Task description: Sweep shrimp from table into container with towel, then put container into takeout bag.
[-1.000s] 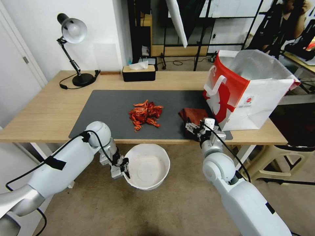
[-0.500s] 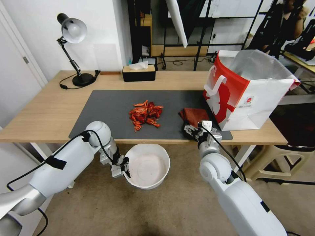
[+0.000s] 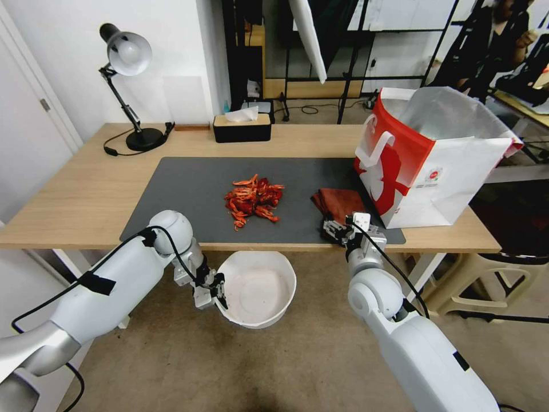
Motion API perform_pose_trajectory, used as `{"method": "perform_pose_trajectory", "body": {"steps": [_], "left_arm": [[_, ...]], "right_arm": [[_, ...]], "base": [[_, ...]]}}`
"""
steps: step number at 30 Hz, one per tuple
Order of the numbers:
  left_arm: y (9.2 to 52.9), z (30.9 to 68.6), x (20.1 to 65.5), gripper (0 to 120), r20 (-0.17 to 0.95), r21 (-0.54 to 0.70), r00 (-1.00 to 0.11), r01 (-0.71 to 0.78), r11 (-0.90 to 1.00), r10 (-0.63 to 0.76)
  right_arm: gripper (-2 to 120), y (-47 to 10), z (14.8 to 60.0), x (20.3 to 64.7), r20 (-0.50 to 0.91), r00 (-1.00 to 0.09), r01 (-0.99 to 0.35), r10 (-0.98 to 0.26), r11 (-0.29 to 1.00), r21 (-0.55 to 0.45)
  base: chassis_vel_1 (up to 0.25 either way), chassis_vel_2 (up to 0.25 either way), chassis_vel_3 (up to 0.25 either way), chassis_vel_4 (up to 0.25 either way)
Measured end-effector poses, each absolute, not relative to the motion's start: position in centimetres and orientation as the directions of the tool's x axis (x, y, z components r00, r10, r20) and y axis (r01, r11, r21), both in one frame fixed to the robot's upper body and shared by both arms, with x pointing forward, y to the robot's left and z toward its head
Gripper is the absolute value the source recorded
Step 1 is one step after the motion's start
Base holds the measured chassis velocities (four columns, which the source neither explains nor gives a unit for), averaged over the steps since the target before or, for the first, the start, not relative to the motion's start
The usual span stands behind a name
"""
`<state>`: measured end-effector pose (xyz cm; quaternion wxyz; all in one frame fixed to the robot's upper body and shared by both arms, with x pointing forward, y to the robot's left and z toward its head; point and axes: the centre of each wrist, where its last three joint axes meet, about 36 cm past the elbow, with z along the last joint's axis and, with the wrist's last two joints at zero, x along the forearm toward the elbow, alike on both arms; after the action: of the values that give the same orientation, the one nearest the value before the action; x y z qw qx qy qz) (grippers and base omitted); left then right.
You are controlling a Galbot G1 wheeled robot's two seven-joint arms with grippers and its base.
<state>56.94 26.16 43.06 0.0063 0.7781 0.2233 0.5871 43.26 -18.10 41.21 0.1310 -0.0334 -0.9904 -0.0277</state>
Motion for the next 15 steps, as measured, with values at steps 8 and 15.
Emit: {"method": "perform_pose_trajectory", "body": {"steps": [8,15], "left_arm": [[26.22,43.21,57.02,0,0.910,0.276,0.208,0.341,-0.899,0.358],[26.14,43.40,57.21,0,0.909,0.281,0.205,0.341,-0.897,0.363]], "right_arm": [[49,-18.07,41.34,43.16,0.259,-0.964,0.072,0.058,0.996,0.044],[20,-17.99,41.78,42.86,0.254,-0.966,0.068,0.054,0.997,0.048]], "base": [[0.000,0.000,0.000,0.000],[0.000,0.000,0.000,0.000]]}}
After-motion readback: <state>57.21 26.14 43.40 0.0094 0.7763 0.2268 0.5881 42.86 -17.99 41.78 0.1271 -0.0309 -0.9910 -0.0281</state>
